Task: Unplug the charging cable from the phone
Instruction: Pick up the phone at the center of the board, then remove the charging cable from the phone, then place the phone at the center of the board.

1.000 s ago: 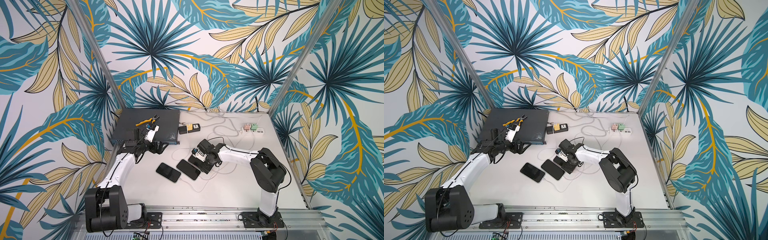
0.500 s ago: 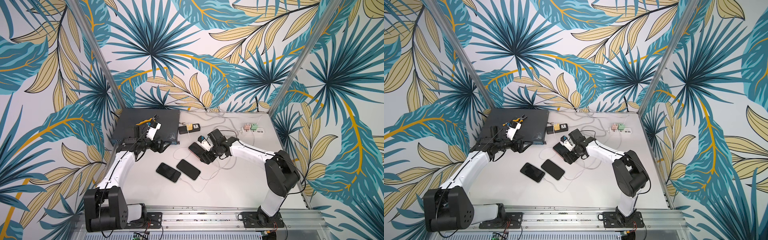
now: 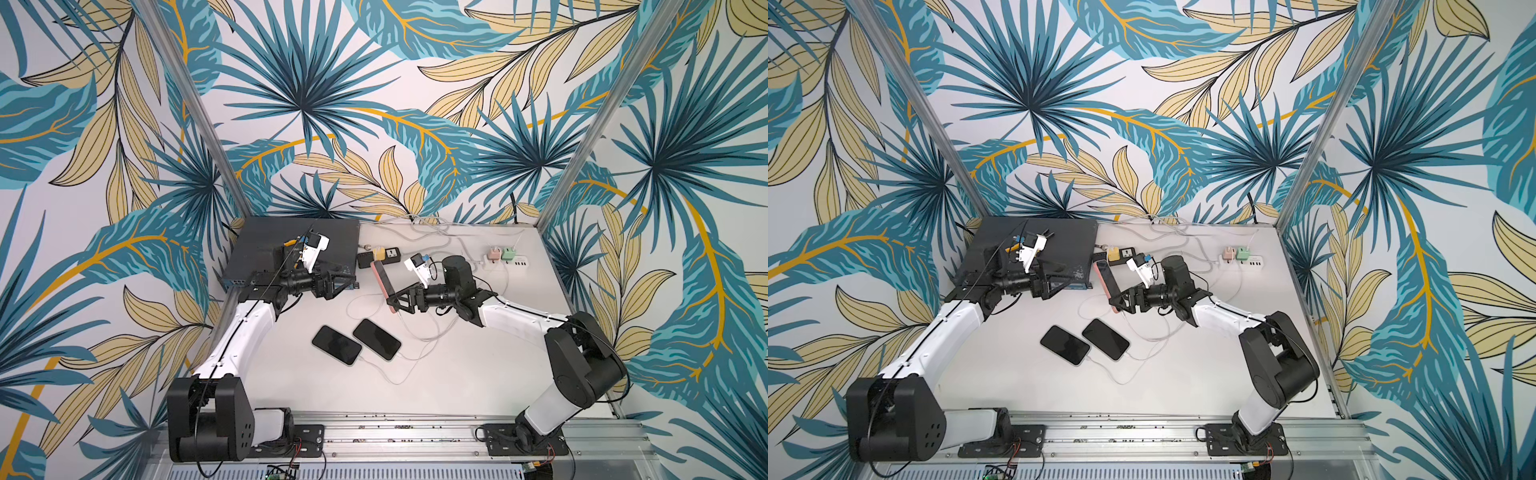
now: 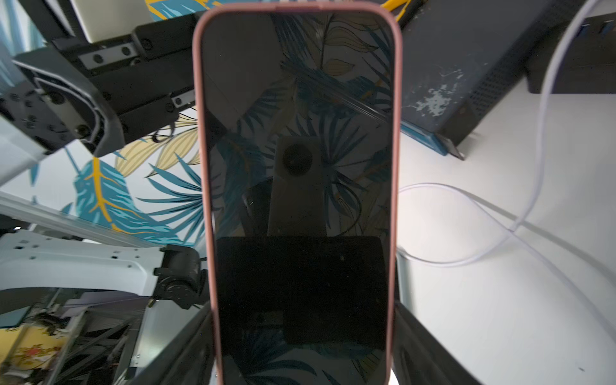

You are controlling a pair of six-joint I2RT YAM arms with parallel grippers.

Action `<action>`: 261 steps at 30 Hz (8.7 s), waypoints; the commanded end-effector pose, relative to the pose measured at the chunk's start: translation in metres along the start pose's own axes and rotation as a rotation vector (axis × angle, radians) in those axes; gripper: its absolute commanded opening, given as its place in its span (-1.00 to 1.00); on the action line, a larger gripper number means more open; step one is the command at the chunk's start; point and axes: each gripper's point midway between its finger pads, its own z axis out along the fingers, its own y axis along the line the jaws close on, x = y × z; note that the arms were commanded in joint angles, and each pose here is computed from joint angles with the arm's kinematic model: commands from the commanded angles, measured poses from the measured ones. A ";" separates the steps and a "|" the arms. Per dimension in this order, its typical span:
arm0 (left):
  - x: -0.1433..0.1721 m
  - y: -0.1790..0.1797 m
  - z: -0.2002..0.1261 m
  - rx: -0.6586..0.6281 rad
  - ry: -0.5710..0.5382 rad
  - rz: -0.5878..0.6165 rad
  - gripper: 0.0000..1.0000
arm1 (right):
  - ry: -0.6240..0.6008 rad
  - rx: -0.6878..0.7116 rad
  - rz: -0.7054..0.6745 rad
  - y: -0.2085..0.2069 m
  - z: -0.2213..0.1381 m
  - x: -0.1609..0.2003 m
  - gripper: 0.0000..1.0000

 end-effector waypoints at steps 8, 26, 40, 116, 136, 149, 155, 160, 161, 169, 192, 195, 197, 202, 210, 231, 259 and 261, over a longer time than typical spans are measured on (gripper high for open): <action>-0.025 -0.036 0.027 0.224 -0.080 -0.073 1.00 | -0.091 -0.317 -0.087 0.073 -0.022 -0.014 0.17; 0.006 -0.056 0.067 0.319 0.010 -0.151 1.00 | -0.100 -0.309 -0.116 0.076 -0.022 -0.009 0.22; 0.012 -0.055 0.069 0.303 0.033 -0.160 0.73 | -0.102 -0.225 -0.102 0.060 -0.016 -0.009 0.22; -0.009 -0.048 0.045 0.270 -0.029 -0.091 -0.25 | 0.147 -0.076 -0.269 0.012 -0.006 0.092 -1.00; -0.010 -0.046 0.034 0.257 -0.054 -0.071 -0.24 | -0.126 0.834 0.064 -0.125 -0.102 0.024 -1.00; -0.006 -0.043 0.035 0.251 -0.045 -0.073 -0.24 | -0.052 1.414 0.185 -0.193 -0.222 0.053 -0.81; -0.004 -0.041 0.036 0.248 -0.041 -0.077 -0.23 | -0.024 1.446 0.177 -0.198 -0.224 0.052 -0.65; -0.003 -0.041 0.036 0.250 -0.039 -0.078 -0.23 | -0.036 1.396 0.165 -0.194 -0.217 0.043 -0.44; -0.003 -0.042 0.036 0.250 -0.039 -0.078 -0.23 | -0.040 1.380 0.162 -0.192 -0.215 0.041 -0.39; -0.002 -0.041 0.037 0.256 -0.034 -0.080 -0.23 | -0.051 1.089 0.074 -0.161 -0.173 0.017 0.20; 0.004 -0.047 0.041 0.278 -0.017 -0.076 -0.19 | -0.033 0.038 -0.289 0.025 -0.063 -0.026 0.99; 0.004 -0.049 0.041 0.282 -0.015 -0.075 -0.19 | -0.021 -0.035 -0.310 0.041 -0.050 -0.025 0.99; 0.004 -0.050 0.041 0.285 -0.014 -0.073 -0.19 | -0.012 -0.080 -0.320 0.051 -0.042 -0.025 0.99; 0.005 -0.052 0.041 0.290 -0.011 -0.073 -0.19 | -0.002 -0.141 -0.344 0.062 -0.026 -0.029 0.99; 0.007 -0.055 0.041 0.304 -0.004 -0.068 -0.19 | 0.028 -0.177 -0.354 0.067 -0.003 -0.029 0.99; 0.009 -0.059 0.041 0.323 0.004 -0.065 -0.19 | 0.074 -0.247 -0.350 0.064 0.030 -0.024 0.67; 0.011 -0.064 0.040 0.345 0.004 -0.058 -0.70 | 0.078 -0.300 -0.350 0.070 0.029 -0.019 0.88; 0.010 -0.064 0.040 0.344 0.002 -0.057 -0.70 | 0.080 -0.294 -0.350 0.068 0.030 -0.020 0.94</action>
